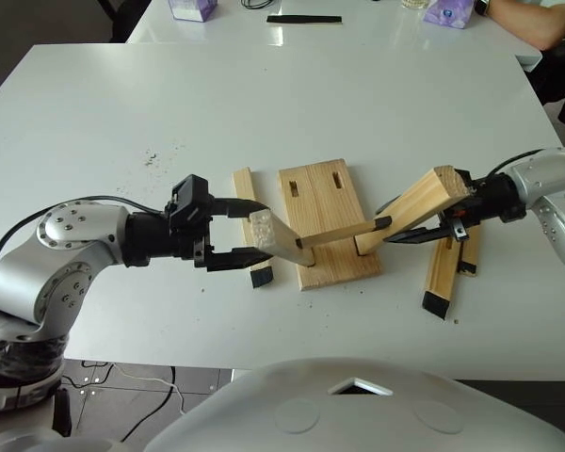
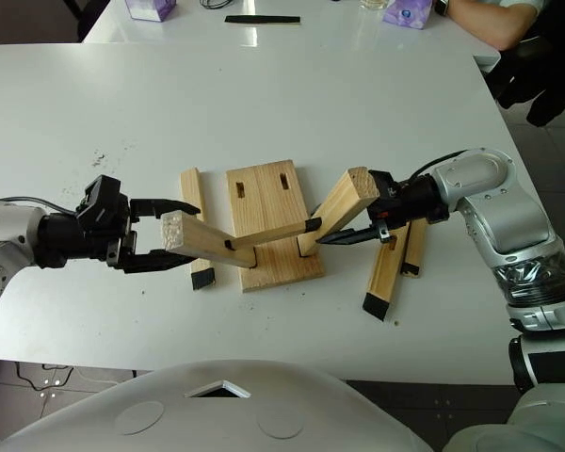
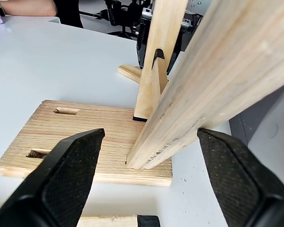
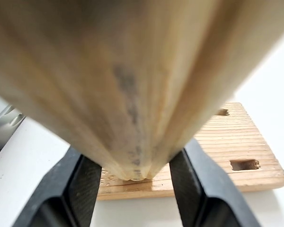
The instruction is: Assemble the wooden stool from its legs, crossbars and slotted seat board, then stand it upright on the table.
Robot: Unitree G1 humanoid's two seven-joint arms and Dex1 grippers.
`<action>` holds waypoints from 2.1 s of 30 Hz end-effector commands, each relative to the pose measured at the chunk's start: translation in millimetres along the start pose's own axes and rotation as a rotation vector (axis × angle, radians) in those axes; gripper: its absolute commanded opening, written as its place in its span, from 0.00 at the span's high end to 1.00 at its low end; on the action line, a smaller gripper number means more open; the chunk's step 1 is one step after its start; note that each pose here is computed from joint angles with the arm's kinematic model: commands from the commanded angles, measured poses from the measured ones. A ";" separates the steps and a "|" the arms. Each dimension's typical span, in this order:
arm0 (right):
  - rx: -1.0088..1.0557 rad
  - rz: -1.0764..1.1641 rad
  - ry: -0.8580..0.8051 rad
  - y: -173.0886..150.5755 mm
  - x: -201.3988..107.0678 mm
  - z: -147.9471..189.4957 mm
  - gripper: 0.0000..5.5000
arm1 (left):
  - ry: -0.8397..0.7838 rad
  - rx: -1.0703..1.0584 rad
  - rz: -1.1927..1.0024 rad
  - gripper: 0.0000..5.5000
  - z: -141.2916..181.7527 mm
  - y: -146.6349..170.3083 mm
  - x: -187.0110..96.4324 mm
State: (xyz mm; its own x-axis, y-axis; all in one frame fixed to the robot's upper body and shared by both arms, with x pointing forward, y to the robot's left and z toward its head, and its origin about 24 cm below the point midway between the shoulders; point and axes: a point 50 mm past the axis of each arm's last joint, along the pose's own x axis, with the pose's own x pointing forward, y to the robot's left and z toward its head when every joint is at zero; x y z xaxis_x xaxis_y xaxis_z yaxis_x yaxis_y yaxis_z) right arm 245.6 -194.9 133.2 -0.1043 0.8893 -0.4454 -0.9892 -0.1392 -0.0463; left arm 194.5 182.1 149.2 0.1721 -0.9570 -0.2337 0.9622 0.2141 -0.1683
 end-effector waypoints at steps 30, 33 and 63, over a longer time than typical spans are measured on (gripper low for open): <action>0.021 0.112 0.062 7.0 62.6 -16.8 0.64 | 0.266 0.249 0.121 0.34 -65.4 32.6 26.2; 0.012 0.087 0.048 5.7 57.2 -11.5 0.64 | 0.217 0.258 0.176 0.34 -59.4 40.5 30.6; 0.016 -0.236 0.030 -20.1 29.6 -8.8 0.39 | 0.200 0.401 0.370 0.34 -38.3 72.9 2.5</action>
State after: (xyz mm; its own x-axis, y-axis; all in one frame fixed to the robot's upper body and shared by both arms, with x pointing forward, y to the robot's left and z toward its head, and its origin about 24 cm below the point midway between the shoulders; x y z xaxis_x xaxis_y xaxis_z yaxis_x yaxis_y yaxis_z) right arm 261.5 -168.1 108.1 0.1212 0.8927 -0.4340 -0.9898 0.0759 -0.1202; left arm 254.7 201.9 95.1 0.4995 -0.7723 -0.3926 0.8634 0.4067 0.2984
